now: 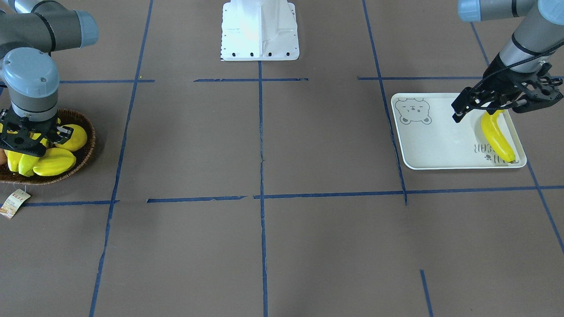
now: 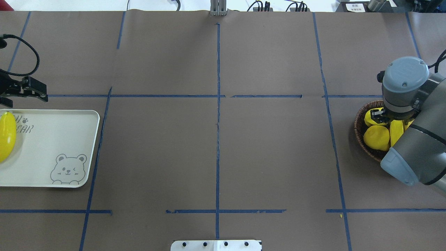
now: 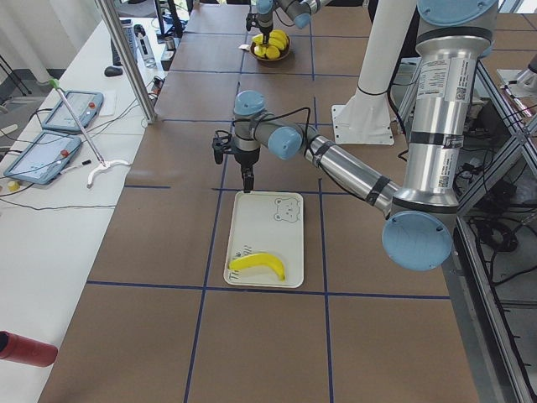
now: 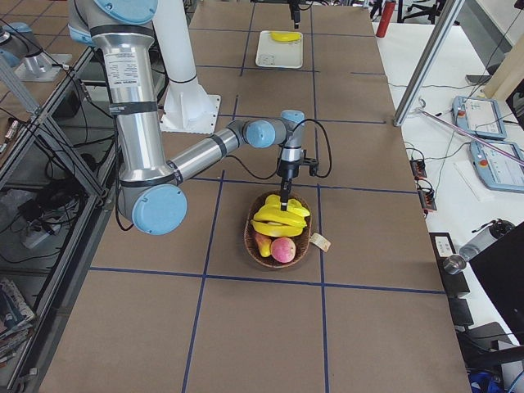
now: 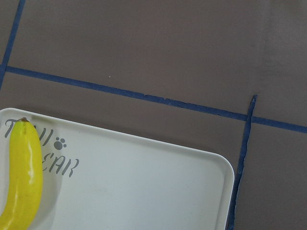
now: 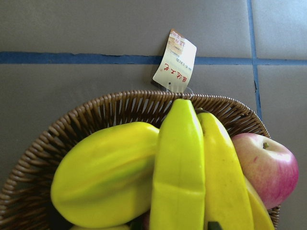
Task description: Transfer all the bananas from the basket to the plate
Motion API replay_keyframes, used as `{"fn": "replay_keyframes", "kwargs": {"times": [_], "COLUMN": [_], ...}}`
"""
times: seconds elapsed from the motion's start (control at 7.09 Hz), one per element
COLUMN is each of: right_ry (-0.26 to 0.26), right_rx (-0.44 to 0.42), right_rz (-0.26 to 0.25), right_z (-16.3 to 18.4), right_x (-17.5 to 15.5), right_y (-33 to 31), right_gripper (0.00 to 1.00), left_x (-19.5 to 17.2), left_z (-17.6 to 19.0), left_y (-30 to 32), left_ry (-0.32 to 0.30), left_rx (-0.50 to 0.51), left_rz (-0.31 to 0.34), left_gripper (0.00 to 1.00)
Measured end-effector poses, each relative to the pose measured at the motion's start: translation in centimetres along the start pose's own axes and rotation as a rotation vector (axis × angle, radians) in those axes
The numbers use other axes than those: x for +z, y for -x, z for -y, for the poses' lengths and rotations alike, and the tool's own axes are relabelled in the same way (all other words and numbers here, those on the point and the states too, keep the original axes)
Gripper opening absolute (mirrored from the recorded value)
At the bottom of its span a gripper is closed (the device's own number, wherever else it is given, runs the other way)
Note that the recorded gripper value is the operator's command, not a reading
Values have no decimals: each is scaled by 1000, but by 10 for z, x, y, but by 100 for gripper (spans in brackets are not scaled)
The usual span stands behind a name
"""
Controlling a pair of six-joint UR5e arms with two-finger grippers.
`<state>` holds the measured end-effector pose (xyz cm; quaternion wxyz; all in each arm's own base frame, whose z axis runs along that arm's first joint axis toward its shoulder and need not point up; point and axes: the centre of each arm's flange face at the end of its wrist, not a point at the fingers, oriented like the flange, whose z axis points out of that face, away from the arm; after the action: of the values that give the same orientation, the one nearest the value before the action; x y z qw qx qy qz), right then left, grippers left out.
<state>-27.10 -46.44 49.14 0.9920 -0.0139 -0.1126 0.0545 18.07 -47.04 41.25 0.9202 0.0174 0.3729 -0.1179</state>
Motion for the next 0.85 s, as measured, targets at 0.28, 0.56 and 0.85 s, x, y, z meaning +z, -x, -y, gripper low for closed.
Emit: {"fn": "replay_keyframes", "kwargs": {"times": [0.28, 0.56, 0.85], "right_ry": [-9, -21, 7], "right_rx": [10, 17, 14], "right_rz": [9, 32, 88], "right_z": [7, 19, 27], "right_x": [-7, -24, -51], "right_y": [-9, -28, -56], "right_gripper": [9, 7, 7], "left_x": [0, 0, 0], "left_z": [0, 1, -1], "left_y": [0, -1, -2], "left_ry": [0, 1, 11], "left_rx": [0, 0, 0], "left_rz": [1, 0, -9], "left_gripper": [100, 100, 100]}}
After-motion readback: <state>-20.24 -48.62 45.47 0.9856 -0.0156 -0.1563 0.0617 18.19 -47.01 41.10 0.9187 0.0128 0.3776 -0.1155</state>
